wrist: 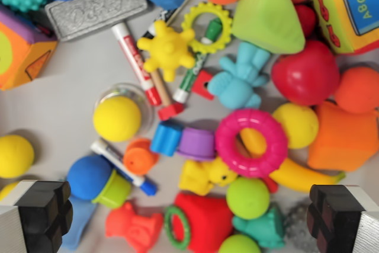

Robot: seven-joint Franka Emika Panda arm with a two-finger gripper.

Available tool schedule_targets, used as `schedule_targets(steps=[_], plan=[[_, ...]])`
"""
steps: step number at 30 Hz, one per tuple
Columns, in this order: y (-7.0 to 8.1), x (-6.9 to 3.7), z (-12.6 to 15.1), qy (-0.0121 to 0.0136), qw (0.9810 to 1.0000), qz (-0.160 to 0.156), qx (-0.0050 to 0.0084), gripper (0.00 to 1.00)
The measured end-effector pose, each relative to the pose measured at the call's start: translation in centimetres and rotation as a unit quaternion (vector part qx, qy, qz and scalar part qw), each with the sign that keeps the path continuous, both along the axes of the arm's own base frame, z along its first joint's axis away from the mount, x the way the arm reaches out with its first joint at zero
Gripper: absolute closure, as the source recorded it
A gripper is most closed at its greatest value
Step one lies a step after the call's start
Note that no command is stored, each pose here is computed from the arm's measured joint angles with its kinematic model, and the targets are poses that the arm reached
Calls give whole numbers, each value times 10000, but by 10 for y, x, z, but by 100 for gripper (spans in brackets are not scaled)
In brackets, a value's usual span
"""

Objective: Pick an object from the bin

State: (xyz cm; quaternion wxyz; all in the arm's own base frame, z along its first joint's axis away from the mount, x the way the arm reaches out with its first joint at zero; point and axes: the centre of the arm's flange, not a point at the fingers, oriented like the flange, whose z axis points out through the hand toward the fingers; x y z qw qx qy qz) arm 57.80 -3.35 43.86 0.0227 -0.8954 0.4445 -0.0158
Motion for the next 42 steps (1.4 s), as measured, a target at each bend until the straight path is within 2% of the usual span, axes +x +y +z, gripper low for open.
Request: schedule_targets(steps=[13, 27, 34, 42], plan=[[0, 0, 0, 1, 10000, 0, 0, 0], [6, -3, -11, 38, 9997, -254, 13, 0], [12, -7, -22, 54, 9987, -510, 17, 0], [21, -11, -37, 72, 9961, -879, 19, 0]])
